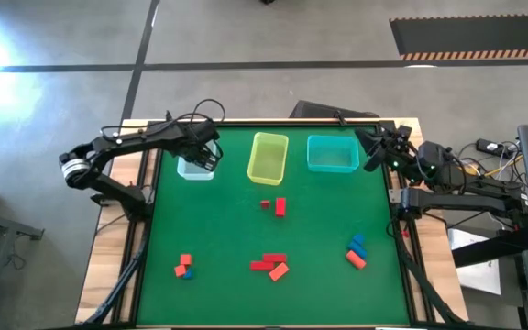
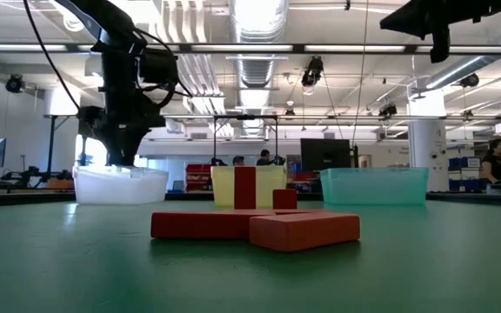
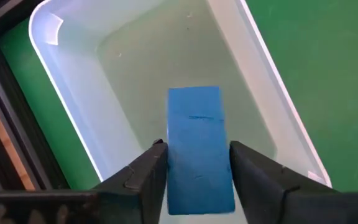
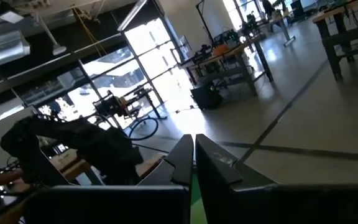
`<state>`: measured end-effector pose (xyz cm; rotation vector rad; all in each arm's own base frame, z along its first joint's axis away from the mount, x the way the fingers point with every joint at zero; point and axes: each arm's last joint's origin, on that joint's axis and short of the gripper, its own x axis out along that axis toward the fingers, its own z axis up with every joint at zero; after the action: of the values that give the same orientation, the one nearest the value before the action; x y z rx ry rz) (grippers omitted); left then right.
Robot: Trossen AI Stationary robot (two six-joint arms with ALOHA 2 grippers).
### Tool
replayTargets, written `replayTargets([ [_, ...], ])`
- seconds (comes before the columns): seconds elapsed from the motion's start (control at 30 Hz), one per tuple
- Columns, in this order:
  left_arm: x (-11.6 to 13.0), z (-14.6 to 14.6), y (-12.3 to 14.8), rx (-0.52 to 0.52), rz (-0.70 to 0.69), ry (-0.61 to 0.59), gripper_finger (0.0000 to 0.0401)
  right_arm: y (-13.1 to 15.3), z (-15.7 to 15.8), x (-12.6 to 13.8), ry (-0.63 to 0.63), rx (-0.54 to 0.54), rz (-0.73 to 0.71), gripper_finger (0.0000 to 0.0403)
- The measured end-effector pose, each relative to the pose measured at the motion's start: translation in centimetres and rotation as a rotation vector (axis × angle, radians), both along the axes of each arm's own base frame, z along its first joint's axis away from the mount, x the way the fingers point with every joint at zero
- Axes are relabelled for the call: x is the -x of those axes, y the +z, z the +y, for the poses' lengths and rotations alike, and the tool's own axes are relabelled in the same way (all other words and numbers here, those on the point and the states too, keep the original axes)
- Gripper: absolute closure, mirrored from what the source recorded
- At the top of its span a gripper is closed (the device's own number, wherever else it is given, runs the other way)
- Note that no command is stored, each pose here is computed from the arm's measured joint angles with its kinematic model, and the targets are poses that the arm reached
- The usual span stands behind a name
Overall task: Sort & place blocks by color
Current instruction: Put the blue block into the white bin, then put the red block into the blue bin
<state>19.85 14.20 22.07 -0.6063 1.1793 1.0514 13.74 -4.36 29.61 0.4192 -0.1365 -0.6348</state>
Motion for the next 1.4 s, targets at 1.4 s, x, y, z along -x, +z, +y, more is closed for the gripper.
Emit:
replayTargets([
  [1.4,5.9,-16.5,20.0,-0.037,-0.956,-0.610,0.0186,2.7,-2.9,-9.2,-0.145,0.145,-0.080,0.0394],
])
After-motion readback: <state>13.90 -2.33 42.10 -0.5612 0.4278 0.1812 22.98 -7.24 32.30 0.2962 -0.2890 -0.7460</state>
